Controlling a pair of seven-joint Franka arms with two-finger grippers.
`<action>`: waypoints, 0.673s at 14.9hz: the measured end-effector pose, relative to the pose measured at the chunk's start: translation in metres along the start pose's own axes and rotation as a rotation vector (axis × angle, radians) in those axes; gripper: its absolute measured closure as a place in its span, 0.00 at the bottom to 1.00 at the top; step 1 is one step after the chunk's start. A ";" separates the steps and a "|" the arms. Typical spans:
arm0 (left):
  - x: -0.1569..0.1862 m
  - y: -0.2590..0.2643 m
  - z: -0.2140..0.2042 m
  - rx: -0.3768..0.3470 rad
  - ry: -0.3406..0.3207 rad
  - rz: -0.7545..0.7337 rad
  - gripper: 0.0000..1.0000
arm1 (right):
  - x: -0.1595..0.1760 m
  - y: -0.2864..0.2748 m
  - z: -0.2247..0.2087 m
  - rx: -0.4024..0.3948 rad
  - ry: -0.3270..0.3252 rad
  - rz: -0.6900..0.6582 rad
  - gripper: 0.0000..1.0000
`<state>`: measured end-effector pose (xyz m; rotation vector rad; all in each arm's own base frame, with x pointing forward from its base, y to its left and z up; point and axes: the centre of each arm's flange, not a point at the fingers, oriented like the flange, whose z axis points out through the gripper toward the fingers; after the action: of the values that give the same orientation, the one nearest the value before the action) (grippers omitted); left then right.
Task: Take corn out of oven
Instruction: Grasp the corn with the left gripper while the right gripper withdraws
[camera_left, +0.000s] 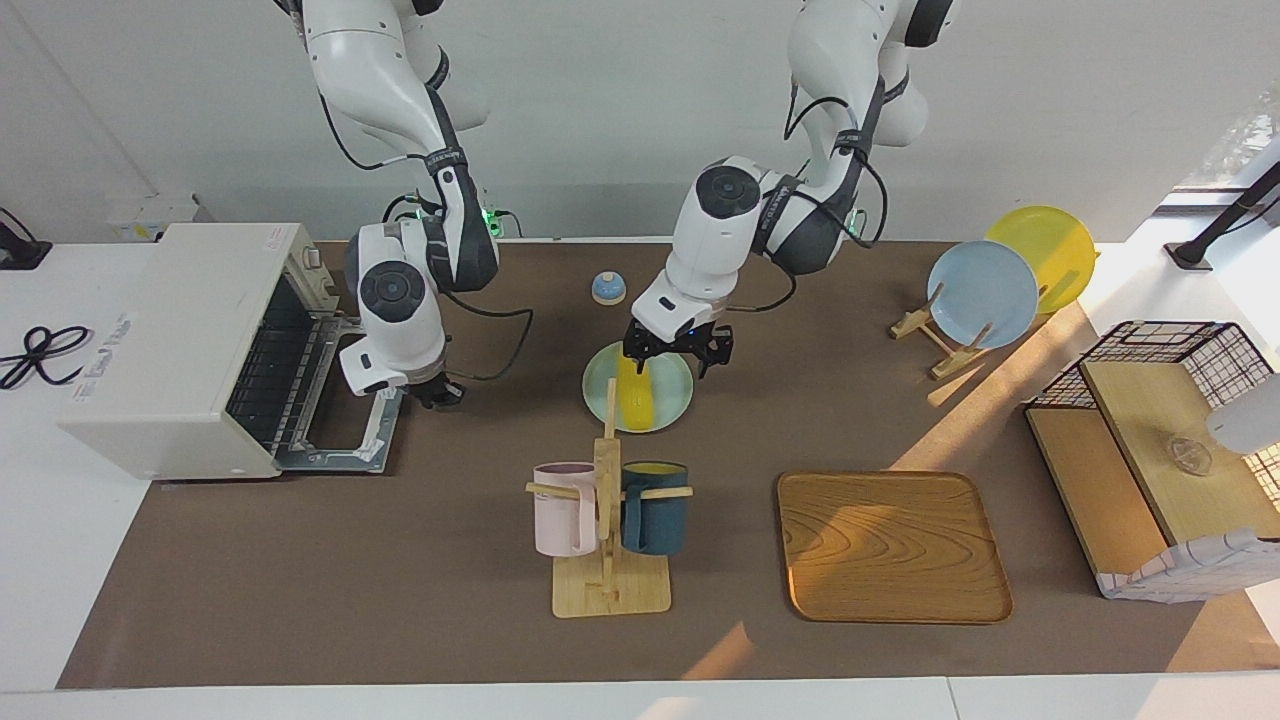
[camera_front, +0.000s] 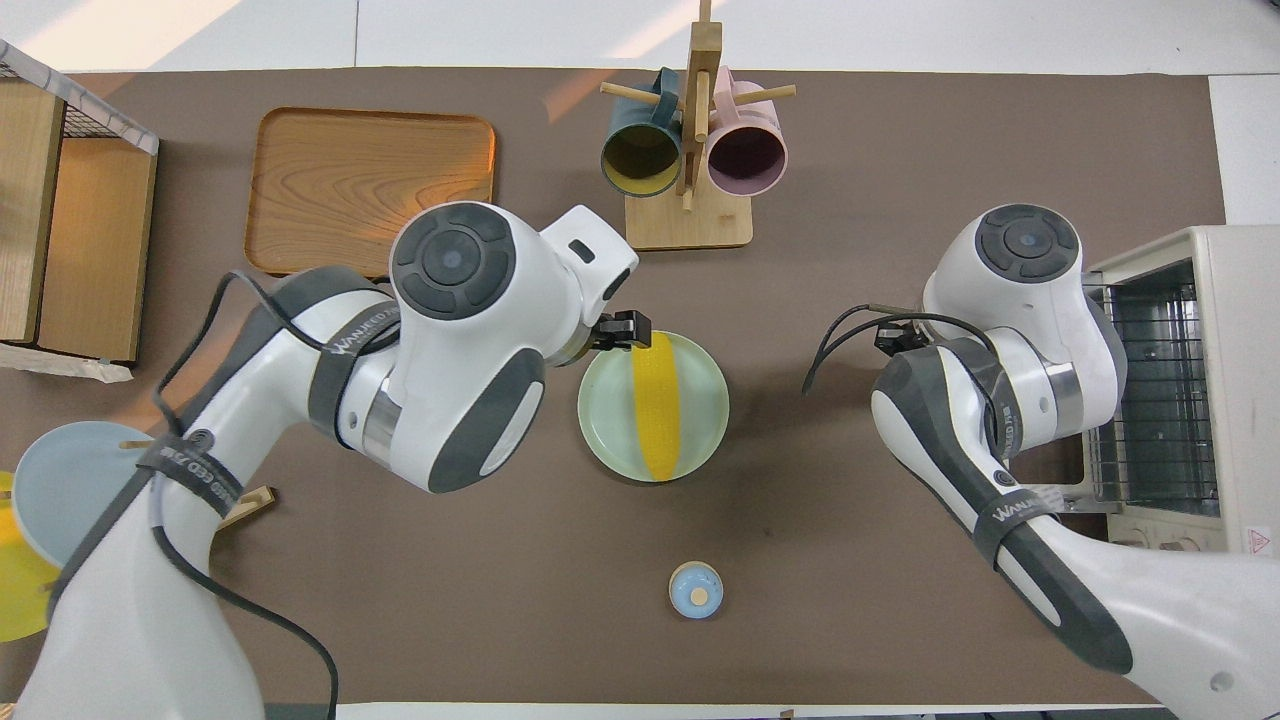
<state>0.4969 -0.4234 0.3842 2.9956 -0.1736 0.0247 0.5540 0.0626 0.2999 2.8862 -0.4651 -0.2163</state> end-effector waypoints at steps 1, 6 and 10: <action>-0.001 0.007 0.017 -0.001 0.002 0.011 0.00 | 0.001 0.005 0.004 -0.008 0.000 0.001 0.99; -0.014 0.028 0.067 0.003 -0.018 0.049 0.00 | 0.003 0.016 0.013 -0.041 0.032 -0.039 0.99; -0.020 0.026 0.080 0.014 -0.020 0.057 0.00 | 0.002 0.014 -0.007 -0.103 0.016 -0.133 0.99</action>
<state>0.4743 -0.4575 0.3083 3.0048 -0.2623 0.0023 0.5532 0.0502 0.3094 2.8173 -0.2514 -0.2302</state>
